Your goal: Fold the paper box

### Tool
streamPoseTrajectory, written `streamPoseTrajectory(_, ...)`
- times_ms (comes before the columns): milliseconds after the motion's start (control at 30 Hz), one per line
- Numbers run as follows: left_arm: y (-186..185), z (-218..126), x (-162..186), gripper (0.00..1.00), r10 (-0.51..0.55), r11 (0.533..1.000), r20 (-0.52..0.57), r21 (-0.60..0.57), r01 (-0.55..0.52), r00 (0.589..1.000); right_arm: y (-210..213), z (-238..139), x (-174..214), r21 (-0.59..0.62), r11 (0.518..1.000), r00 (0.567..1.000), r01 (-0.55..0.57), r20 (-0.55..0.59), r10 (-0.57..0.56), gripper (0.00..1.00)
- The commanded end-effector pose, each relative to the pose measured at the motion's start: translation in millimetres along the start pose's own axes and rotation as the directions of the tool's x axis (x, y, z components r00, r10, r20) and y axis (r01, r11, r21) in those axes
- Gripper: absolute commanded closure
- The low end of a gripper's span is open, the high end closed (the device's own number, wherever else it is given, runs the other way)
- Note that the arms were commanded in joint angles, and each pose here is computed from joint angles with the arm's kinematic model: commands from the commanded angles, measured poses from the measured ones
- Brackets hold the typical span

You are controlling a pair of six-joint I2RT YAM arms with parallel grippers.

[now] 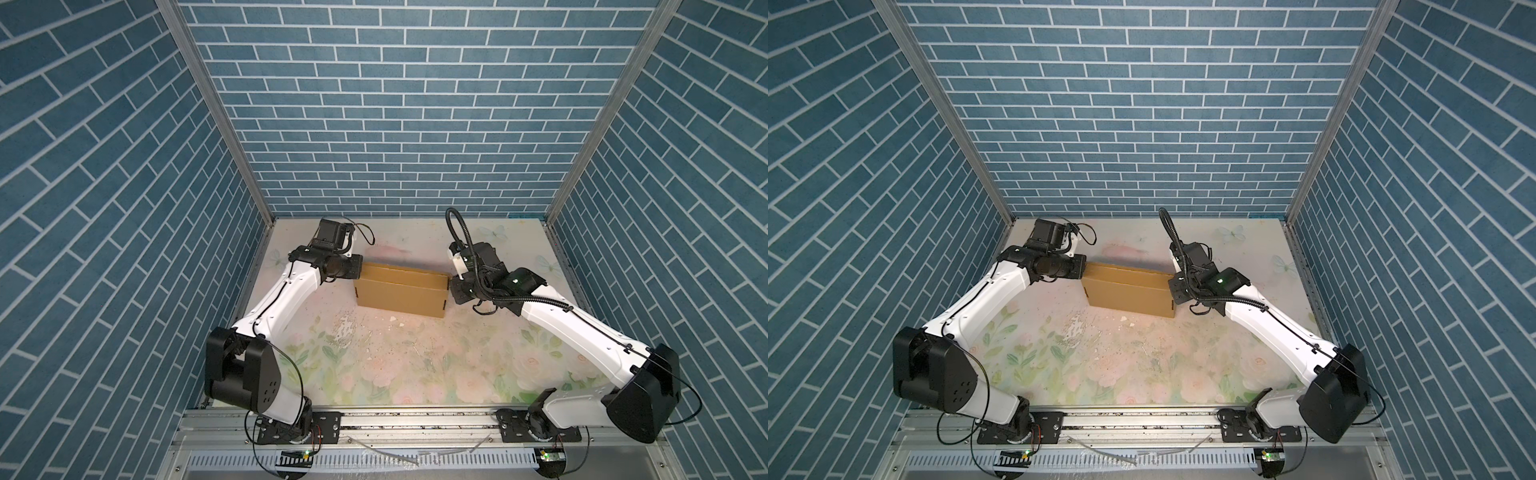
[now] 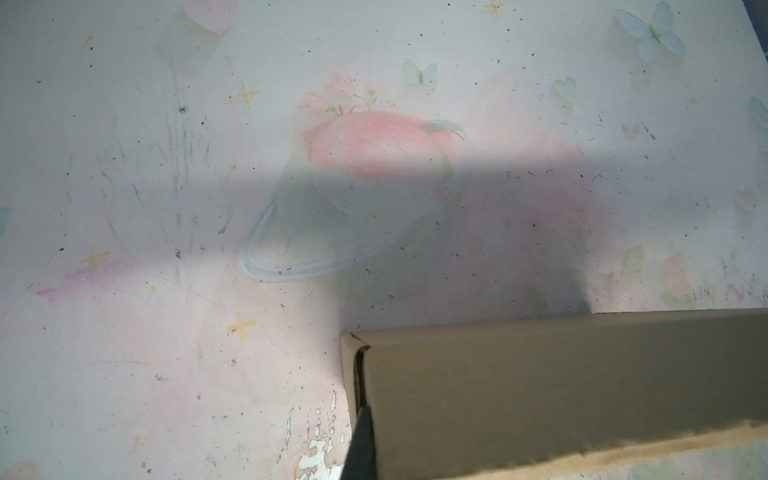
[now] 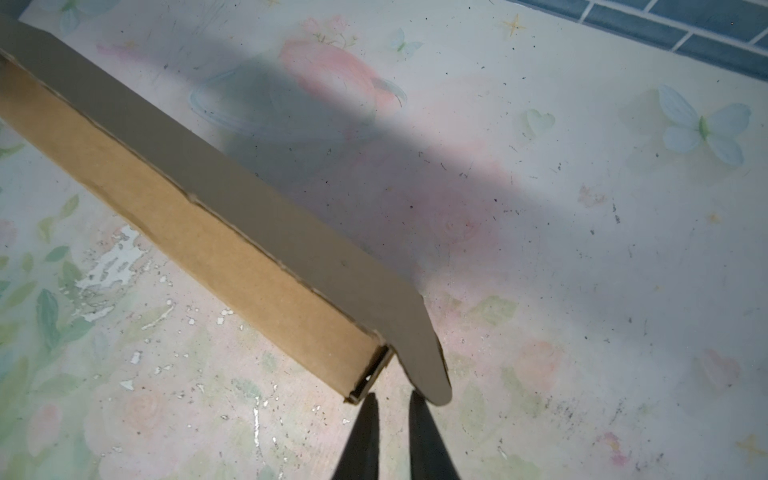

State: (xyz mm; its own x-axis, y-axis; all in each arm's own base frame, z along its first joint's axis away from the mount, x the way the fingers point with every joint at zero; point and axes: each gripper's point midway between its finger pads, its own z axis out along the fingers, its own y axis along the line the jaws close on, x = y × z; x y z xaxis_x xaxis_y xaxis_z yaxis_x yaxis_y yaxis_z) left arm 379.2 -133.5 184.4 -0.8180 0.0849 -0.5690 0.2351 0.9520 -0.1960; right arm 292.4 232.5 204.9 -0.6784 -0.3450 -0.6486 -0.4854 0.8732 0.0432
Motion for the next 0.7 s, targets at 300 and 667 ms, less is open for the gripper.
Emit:
streamPoseTrajectory(300, 2.9, 5.7, 20.2, 1.0, -0.015, 1.0, -0.08, -0.018, 0.014, 0.997, -4.4, -14.6, -10.2, 0.018, 1.0, 0.999, -0.011, 0.044, 0.01, 0.73)
streamPoseTrajectory(667, 1.5, 4.4, 20.9, 1.0, -0.011, 1.0, -0.09, -0.011, 0.01, 0.996, -6.0, 7.4, -6.4, 0.014, 1.0, 1.0, -0.022, 0.002, 0.021, 0.77)
